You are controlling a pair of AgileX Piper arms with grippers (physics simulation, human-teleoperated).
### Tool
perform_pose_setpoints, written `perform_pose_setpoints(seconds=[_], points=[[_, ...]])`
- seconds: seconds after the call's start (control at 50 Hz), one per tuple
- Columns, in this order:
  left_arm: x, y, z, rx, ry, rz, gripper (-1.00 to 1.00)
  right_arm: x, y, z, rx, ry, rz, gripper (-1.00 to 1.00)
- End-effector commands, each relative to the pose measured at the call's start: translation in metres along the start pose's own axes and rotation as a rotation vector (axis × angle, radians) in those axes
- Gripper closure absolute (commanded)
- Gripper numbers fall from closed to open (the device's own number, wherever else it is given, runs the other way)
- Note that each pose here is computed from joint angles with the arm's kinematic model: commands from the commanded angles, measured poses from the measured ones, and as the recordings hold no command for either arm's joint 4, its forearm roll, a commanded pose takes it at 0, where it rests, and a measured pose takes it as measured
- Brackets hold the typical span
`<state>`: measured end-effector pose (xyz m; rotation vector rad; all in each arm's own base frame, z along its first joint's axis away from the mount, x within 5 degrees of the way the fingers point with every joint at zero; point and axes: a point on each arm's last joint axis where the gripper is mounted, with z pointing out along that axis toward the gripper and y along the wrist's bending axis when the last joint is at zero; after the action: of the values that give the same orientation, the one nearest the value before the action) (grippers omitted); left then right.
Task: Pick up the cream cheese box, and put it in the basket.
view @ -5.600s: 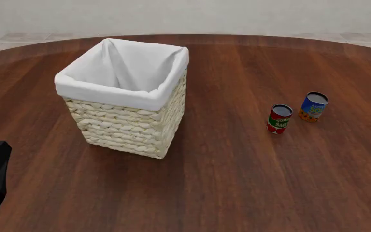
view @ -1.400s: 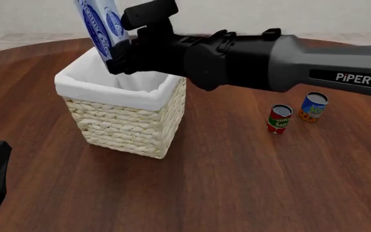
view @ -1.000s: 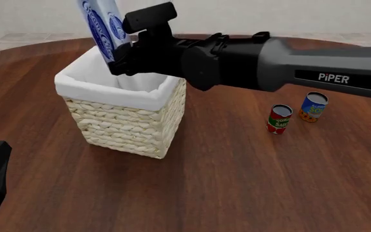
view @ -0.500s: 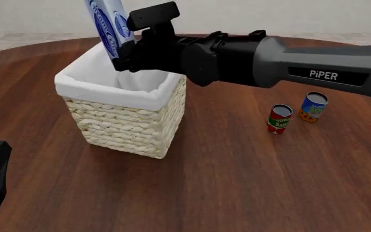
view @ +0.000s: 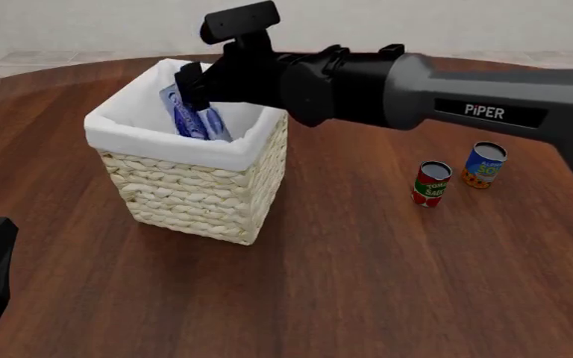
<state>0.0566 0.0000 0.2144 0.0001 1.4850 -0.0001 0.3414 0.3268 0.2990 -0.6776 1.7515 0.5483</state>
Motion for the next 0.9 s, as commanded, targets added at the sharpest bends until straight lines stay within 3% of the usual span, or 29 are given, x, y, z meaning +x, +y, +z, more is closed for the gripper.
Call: perform_pose_setpoints(seconds=[0.02, 0.9], points=[[0.000, 0.000, 0.000, 0.000, 0.000, 0.000, -1.00, -0.004, -0.001, -0.002, 0.003, -0.006, -0.004, -1.00], [0.000, 0.000, 0.000, 0.000, 0.000, 0.000, -1.00, -0.005, 0.004, -0.012, -0.009, -0.024, -0.010, -1.00]])
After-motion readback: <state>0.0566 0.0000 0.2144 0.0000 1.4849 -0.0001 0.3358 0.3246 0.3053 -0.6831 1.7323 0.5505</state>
